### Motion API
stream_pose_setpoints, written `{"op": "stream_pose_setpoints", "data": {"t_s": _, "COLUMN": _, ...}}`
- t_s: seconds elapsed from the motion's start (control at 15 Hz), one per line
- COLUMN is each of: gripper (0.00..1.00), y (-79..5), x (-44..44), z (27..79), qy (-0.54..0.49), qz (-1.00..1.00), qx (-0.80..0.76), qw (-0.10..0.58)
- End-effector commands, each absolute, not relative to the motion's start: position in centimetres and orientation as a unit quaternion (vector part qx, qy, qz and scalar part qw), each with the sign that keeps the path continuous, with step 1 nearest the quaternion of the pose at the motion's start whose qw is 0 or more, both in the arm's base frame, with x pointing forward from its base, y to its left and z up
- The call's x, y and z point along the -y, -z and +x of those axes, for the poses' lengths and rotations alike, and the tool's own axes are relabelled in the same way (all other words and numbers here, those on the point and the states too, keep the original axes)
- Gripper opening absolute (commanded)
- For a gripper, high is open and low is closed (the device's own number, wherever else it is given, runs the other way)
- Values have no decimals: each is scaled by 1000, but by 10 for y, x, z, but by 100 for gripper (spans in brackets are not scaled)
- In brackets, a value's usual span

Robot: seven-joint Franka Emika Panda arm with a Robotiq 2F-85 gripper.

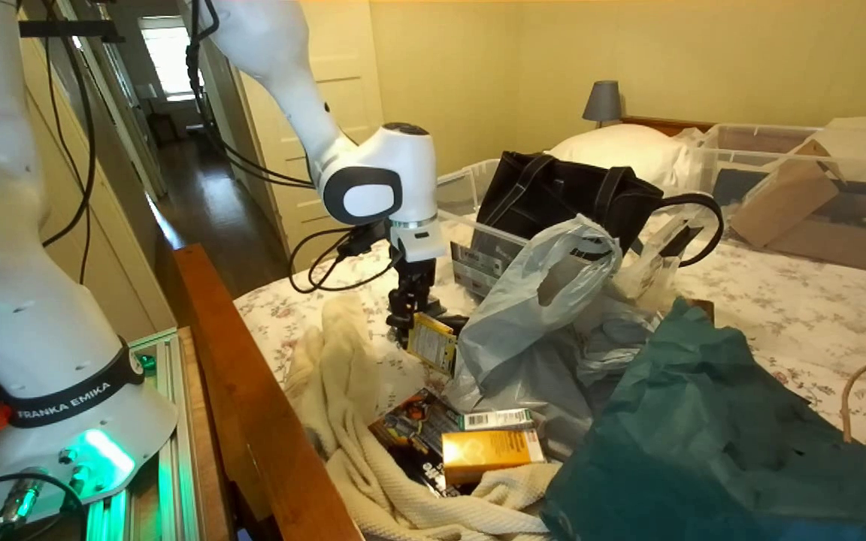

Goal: Put the yellow packet into the hang bag

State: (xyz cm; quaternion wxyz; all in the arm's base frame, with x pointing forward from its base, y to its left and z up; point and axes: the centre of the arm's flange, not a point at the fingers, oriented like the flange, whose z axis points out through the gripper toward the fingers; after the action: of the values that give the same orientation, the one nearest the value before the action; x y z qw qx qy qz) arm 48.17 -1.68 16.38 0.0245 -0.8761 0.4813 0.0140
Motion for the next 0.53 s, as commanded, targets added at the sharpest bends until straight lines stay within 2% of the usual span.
{"op": "stream_pose_setpoints", "data": {"t_s": 0.0, "gripper": 90, "y": -156, "x": 18, "z": 493, "qy": -10, "qz": -873, "qx": -487, "qw": 31}}
{"op": "stream_pose_setpoints", "data": {"t_s": 0.07, "gripper": 98, "y": -155, "x": 19, "z": 494, "qy": -10, "qz": -873, "qx": -487, "qw": 31}}
{"op": "stream_pose_setpoints", "data": {"t_s": 0.2, "gripper": 100, "y": -153, "x": 19, "z": 497, "qy": -12, "qz": -873, "qx": -487, "qw": 30}}
{"op": "stream_pose_setpoints", "data": {"t_s": 0.27, "gripper": 84, "y": -153, "x": 19, "z": 498, "qy": -11, "qz": -872, "qx": -488, "qw": 28}}
{"op": "stream_pose_setpoints", "data": {"t_s": 0.33, "gripper": 74, "y": -152, "x": 19, "z": 499, "qy": -11, "qz": -873, "qx": -487, "qw": 28}}
{"op": "stream_pose_setpoints", "data": {"t_s": 0.47, "gripper": 65, "y": -150, "x": 19, "z": 501, "qy": -13, "qz": -873, "qx": -487, "qw": 27}}
